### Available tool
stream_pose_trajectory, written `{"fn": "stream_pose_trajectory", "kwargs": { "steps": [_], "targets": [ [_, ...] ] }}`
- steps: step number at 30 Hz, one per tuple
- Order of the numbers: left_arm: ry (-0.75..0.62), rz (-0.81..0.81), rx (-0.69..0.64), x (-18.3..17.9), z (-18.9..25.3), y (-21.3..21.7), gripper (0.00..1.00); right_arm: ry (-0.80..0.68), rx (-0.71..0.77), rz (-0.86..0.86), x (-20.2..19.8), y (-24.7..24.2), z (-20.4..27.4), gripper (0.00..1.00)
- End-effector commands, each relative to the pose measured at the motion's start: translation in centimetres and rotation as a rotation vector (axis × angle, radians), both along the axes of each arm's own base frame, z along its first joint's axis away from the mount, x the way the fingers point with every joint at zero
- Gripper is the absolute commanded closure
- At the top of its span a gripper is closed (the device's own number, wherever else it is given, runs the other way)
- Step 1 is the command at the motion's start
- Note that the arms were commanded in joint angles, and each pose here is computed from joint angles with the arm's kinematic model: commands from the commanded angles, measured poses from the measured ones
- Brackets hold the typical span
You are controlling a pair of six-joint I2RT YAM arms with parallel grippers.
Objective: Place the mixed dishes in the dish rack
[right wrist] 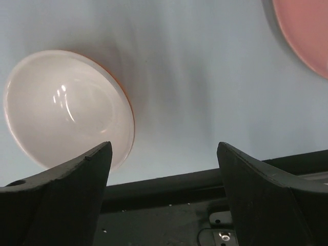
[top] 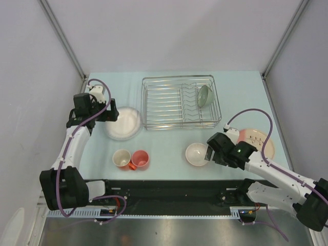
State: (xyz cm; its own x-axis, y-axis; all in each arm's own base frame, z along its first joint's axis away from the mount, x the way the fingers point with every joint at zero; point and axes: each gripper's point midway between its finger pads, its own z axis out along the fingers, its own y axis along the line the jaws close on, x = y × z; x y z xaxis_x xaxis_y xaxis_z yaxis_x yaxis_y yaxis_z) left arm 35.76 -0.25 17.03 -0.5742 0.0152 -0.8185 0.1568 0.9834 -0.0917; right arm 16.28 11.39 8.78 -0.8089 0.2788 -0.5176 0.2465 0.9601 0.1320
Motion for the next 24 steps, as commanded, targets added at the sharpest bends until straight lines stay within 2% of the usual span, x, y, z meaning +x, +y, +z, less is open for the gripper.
{"fn": "stream_pose_trajectory", "kwargs": {
  "steps": [1,7,10,20,23,24],
  "targets": [
    [-0.060,-0.007,-0.011,0.2,2.4,-0.1,0.00,-0.049,0.140,-0.031,2.1,2.4,0.1,0.12],
    [-0.051,-0.006,-0.014,0.2,2.1,-0.1,0.00,-0.037,0.210,-0.032,3.6,3.2,-1.4,0.16],
    [-0.047,-0.004,-0.015,0.3,2.0,-0.1,0.00,0.004,0.242,-0.023,3.5,3.6,-2.7,0.23],
    [-0.041,-0.009,-0.024,0.3,1.7,-0.2,0.00,0.066,0.231,-0.015,2.9,3.9,-5.6,0.34],
    [-0.040,-0.009,-0.023,0.2,1.5,-0.2,0.00,0.078,0.228,-0.013,2.8,4.0,-6.1,0.41],
    [-0.042,-0.010,-0.018,0.2,1.6,-0.2,0.00,0.082,0.228,-0.015,2.8,4.0,-6.2,0.46]
  ]
}}
